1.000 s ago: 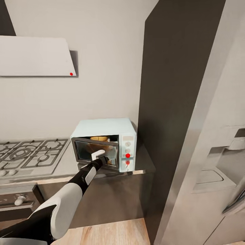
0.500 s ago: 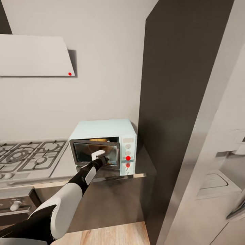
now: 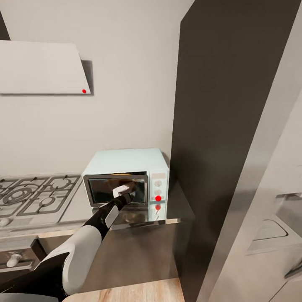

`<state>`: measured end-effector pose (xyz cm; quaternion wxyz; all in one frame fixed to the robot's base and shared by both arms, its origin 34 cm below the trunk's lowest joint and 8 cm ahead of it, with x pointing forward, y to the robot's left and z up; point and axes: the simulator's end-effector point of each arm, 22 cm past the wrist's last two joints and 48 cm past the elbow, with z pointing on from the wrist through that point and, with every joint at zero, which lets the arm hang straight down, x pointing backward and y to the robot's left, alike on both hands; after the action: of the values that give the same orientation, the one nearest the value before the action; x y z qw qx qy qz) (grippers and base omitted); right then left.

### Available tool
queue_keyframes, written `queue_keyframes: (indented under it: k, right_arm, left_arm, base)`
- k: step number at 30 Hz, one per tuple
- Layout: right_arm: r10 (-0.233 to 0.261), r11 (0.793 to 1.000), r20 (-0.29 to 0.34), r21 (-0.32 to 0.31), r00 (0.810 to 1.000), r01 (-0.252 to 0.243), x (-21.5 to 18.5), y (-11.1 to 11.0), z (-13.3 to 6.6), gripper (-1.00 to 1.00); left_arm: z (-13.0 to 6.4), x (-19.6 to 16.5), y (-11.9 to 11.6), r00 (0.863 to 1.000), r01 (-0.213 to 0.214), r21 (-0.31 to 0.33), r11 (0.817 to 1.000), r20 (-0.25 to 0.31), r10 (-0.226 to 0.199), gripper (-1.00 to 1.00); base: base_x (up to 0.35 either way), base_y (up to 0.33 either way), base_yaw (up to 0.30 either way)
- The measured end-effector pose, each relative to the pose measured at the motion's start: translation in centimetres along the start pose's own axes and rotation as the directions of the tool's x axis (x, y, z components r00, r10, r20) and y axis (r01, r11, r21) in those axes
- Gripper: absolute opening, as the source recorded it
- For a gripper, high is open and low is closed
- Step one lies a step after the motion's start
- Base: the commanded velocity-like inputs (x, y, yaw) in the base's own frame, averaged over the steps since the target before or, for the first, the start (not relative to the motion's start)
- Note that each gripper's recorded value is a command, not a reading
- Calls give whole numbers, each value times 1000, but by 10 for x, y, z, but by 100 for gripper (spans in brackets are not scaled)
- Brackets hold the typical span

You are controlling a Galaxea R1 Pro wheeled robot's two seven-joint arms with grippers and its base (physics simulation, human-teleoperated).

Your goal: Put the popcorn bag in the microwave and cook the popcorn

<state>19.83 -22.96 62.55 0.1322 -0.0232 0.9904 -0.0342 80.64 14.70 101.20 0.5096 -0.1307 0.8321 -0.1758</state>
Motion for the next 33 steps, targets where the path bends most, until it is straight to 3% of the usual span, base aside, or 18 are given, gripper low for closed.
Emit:
queue_keyframes:
  k: [33]
  right_arm:
    - [1,1000,2,-3,1000,-1,2,3,-2,100]
  left_arm:
    - [-5,4,1,1000,4,1,1000,-3,-4,100]
  base:
    - [46,0,0]
